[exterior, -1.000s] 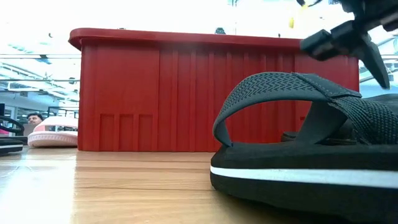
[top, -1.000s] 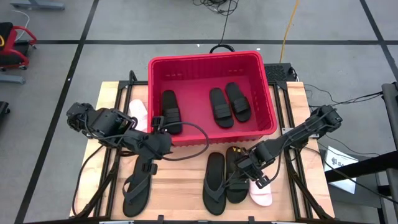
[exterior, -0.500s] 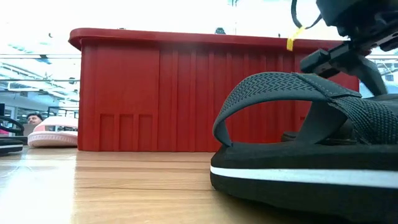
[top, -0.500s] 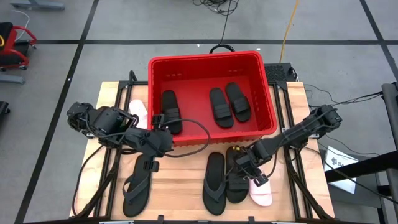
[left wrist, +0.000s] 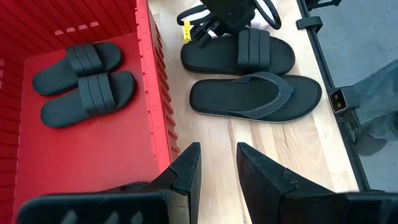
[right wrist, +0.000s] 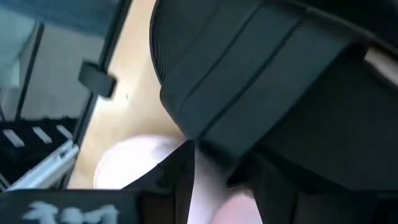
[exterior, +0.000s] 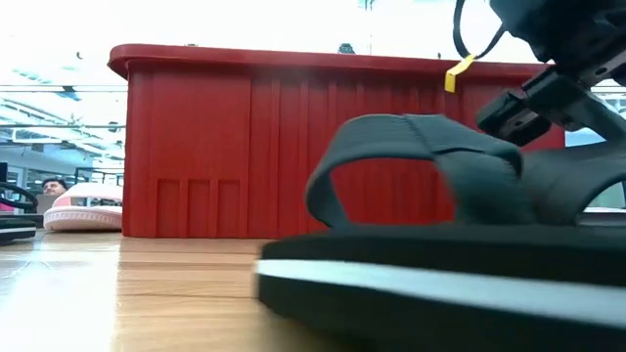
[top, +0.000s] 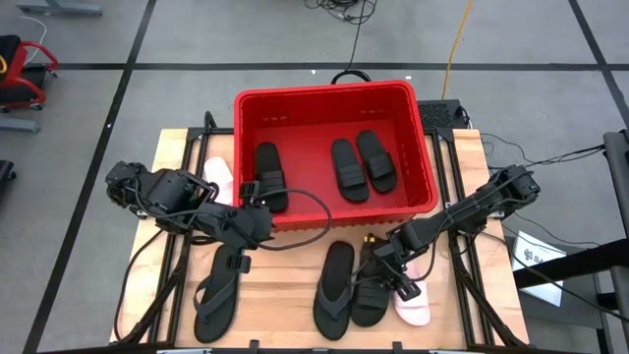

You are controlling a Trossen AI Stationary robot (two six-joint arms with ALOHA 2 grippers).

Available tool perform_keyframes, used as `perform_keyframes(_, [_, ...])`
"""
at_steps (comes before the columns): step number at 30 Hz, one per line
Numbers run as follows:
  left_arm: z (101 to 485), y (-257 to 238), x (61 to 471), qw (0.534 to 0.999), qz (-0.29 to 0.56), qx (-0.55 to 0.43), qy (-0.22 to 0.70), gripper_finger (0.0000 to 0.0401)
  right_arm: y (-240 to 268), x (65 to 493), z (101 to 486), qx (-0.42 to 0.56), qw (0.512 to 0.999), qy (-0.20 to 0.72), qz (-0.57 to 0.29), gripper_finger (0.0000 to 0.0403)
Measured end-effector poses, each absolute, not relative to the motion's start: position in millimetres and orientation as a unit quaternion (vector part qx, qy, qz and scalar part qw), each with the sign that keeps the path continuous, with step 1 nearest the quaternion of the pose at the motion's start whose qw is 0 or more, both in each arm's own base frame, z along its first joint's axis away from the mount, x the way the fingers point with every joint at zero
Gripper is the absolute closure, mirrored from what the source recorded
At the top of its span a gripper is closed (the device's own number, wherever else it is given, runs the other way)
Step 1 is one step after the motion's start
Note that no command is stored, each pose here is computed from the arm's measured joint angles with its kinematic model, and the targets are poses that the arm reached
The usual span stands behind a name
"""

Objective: Pick and place slides into bin
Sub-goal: Put the black slipper into the red organizer bin

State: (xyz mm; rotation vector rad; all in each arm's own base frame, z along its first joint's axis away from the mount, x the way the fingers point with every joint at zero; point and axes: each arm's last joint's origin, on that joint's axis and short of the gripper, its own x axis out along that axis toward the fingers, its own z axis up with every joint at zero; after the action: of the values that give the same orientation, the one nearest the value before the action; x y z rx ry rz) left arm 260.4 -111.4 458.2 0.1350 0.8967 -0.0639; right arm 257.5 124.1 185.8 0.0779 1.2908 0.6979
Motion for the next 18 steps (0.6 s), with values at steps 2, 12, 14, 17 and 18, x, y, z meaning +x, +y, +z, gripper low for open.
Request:
perform_keyframes(2, [458.2, -111.4, 260.4, 0.899, -0.030, 0.063, 0.433, 0.0304, 125.3, 260.4, 187.0, 0.046, 0.751, 0.579, 0.314, 0.0279])
perform_keyframes(12, [458.2, -110.8, 260.7, 0.899, -0.023, 0.051, 0.434, 0.0304, 128.9, 267.6, 189.1, 0.086, 0.773, 0.552, 0.300, 0.0313])
perform_keyframes(14, [458.2, -110.8, 260.7, 0.900, -0.022, 0.047, 0.434, 0.0304, 128.0, 265.5, 182.0, 0.101, 0.774, 0.552, 0.293, 0.0311])
perform_keyframes(17, [458.2, -110.8, 260.7, 0.900, -0.021, 0.046, 0.434, 0.0304, 127.0, 262.0, 170.8, 0.137, 0.773, 0.547, 0.291, 0.0301])
perform_keyframes(18, [458.2, -110.8, 260.7, 0.900, -0.020, 0.045, 0.434, 0.0304, 127.5, 261.5, 168.7, 0.152, 0.770, 0.543, 0.298, 0.0296])
